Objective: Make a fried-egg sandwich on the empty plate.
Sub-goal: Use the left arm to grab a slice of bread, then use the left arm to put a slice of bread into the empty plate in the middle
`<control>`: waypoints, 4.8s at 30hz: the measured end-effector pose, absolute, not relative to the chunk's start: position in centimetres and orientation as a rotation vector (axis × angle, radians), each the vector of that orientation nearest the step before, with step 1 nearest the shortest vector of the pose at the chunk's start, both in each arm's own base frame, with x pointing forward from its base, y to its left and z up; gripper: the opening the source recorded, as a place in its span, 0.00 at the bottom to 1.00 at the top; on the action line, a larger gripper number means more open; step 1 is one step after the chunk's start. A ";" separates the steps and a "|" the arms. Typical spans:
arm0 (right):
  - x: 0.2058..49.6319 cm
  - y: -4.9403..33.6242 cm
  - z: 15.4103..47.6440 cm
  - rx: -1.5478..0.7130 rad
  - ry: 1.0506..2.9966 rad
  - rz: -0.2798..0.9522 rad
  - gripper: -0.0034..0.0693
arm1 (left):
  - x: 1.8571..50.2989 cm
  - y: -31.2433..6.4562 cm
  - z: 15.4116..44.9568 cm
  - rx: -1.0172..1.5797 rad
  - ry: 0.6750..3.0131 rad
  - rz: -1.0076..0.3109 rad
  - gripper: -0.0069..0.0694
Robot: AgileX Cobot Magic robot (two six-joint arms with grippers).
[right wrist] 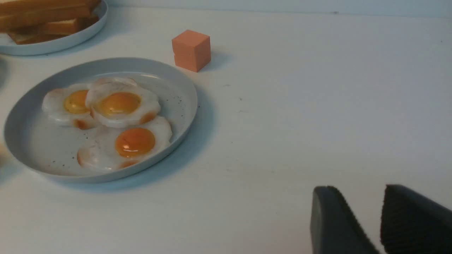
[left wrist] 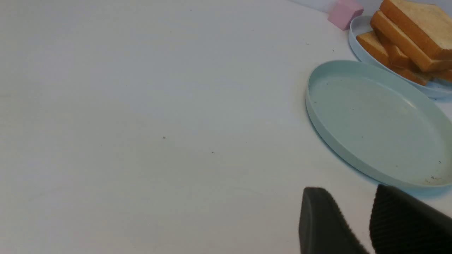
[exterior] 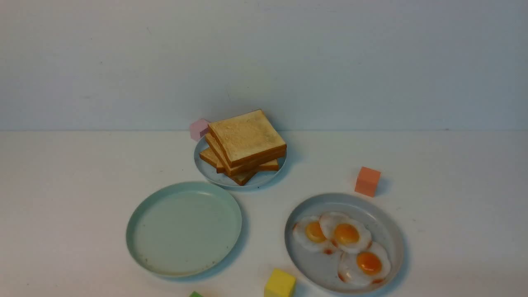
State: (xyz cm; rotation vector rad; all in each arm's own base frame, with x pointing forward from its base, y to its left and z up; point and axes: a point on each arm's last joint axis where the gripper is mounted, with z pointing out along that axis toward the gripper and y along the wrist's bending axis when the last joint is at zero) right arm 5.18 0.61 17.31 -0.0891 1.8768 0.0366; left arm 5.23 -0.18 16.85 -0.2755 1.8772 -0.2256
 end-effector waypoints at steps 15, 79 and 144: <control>5.2 0.6 17.3 -0.090 1.877 0.036 0.37 | 5.2 -0.2 16.8 -0.276 1.877 -0.226 0.40; 5.9 3.6 31.8 0.016 2.004 0.587 0.21 | 27.6 -13.9 30.0 0.647 2.530 -0.465 0.08; 8.5 8.3 40.0 -0.849 2.067 0.537 0.11 | 42.8 -18.7 30.7 1.108 2.143 -0.036 0.10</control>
